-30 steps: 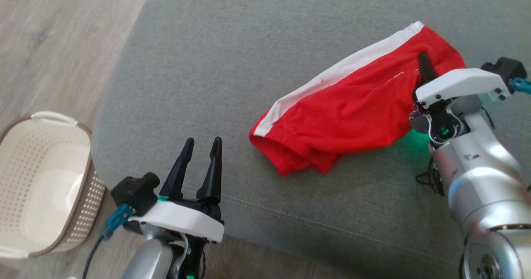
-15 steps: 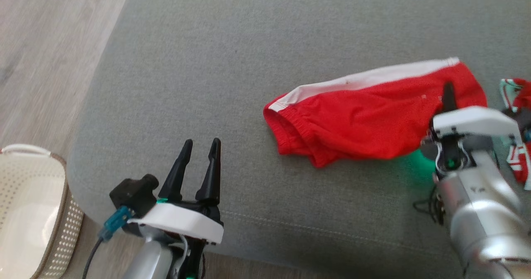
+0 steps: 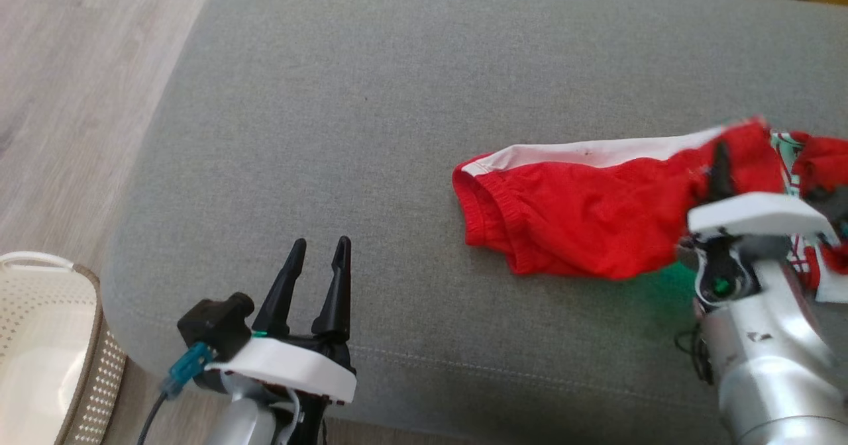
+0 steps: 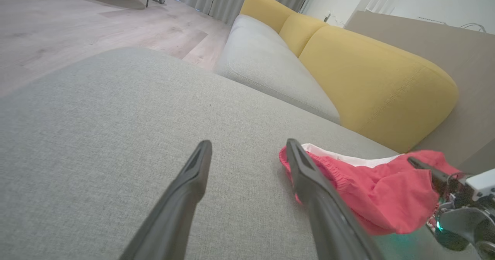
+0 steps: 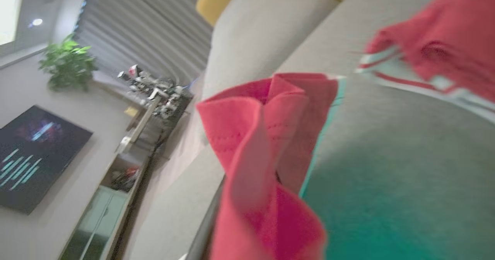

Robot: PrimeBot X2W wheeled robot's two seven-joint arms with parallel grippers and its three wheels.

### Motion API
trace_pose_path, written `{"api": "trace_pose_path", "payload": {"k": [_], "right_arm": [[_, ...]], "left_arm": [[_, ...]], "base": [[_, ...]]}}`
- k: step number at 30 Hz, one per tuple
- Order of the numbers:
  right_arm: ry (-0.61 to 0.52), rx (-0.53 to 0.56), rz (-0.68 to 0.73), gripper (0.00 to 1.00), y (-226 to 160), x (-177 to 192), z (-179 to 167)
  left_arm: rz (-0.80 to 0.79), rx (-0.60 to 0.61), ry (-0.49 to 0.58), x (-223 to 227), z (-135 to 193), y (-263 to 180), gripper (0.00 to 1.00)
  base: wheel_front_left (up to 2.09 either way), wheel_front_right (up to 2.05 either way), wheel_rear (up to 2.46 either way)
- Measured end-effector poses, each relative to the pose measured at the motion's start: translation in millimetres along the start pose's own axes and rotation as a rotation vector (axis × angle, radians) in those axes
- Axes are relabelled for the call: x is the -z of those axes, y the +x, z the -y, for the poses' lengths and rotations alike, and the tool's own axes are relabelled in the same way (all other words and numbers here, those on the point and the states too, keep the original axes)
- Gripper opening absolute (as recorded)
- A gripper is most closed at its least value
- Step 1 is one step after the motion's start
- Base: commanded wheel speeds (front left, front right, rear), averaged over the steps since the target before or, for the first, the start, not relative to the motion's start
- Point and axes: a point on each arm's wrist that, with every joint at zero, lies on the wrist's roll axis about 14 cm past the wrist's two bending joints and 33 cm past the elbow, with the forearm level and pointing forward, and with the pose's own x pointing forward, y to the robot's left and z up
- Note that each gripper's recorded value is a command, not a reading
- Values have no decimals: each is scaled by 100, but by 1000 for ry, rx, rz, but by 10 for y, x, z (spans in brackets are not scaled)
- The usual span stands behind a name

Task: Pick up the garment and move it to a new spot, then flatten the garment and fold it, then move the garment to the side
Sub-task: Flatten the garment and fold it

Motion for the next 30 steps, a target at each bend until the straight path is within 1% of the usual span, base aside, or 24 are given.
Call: {"api": "trace_pose_path", "payload": {"k": [3,5,13,15,16,19,22,26,29,30], "right_arm": [[-14,-126,-7,0,-38,39,-376],[-11,-190,-31,0,-127,137,-545],[4,-343,-165,0,-474,623,-925],[3,-357,-178,0,-495,668,-969],[-6,-376,-200,0,-524,746,-1023],[-15,-382,-223,0,-540,825,-1039],[-24,-394,-269,0,-582,980,-1068],[-58,-412,-347,0,-675,1234,-1083],[-105,-416,-390,0,-713,1373,-1048],[-125,-420,-398,90,-715,1402,-1047]], "left_arm": [[12,0,4,-37,0,-18,100],[20,-3,5,-63,-8,-30,100],[40,-25,9,-124,-73,-84,100],[41,-28,10,-130,-83,-91,100],[44,-36,10,-139,-104,-107,100],[45,-44,11,-141,-125,-124,100],[45,-53,12,-140,-145,-147,100],[45,-70,13,-141,-191,-177,100],[42,-80,14,-132,-219,-195,100],[42,-83,15,-131,-227,-201,100]], "base": [[0,0,0],[0,0,0],[0,0,0],[0,0,0],[0,0,0],[0,0,0],[0,0,0],[0,0,0],[0,0,0],[0,0,0]]}}
